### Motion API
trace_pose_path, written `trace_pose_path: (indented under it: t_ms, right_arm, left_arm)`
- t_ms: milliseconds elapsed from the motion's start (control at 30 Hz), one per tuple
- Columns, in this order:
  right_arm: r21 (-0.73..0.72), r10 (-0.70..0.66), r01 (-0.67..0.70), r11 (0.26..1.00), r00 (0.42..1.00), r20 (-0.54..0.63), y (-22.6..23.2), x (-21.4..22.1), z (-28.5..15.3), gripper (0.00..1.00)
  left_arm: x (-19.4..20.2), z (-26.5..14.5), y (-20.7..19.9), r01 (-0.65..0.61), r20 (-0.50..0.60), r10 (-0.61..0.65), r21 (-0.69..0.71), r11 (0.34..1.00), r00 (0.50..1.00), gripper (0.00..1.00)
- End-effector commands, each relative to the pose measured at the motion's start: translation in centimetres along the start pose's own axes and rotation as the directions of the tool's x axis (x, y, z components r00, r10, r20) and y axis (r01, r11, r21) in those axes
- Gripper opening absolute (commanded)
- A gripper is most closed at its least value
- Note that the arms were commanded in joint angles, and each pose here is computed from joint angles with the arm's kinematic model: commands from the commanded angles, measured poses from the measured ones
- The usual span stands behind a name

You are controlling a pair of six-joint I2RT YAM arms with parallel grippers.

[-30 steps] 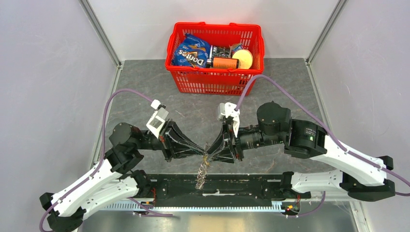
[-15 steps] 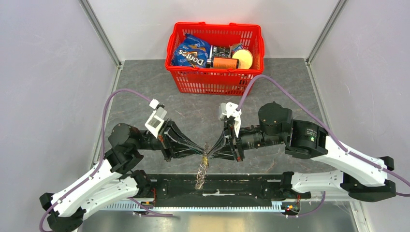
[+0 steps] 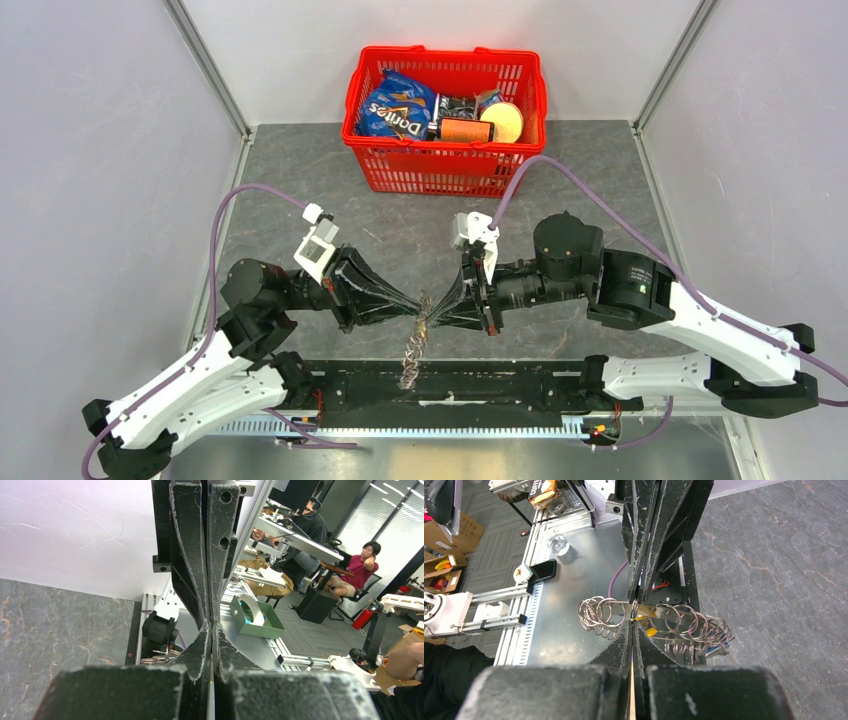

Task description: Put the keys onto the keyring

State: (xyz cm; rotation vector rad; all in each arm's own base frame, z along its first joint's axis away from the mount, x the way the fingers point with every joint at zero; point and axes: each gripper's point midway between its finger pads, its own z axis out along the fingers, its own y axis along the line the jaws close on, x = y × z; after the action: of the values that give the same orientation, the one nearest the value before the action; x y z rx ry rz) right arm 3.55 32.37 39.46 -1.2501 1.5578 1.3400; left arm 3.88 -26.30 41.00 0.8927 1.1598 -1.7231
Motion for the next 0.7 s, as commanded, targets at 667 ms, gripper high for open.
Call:
trace_pose_path:
  t_ms: [667]
  right_arm:
    - [0.008,-0.018,0.018,1.000,0.995,0.100,0.5,-2.0,-1.0,0.33]
  left_arm:
    - [-2.8,0.3,-0.9,-0.035,0.117,0.033,0.016,0.999,0.993,0.02]
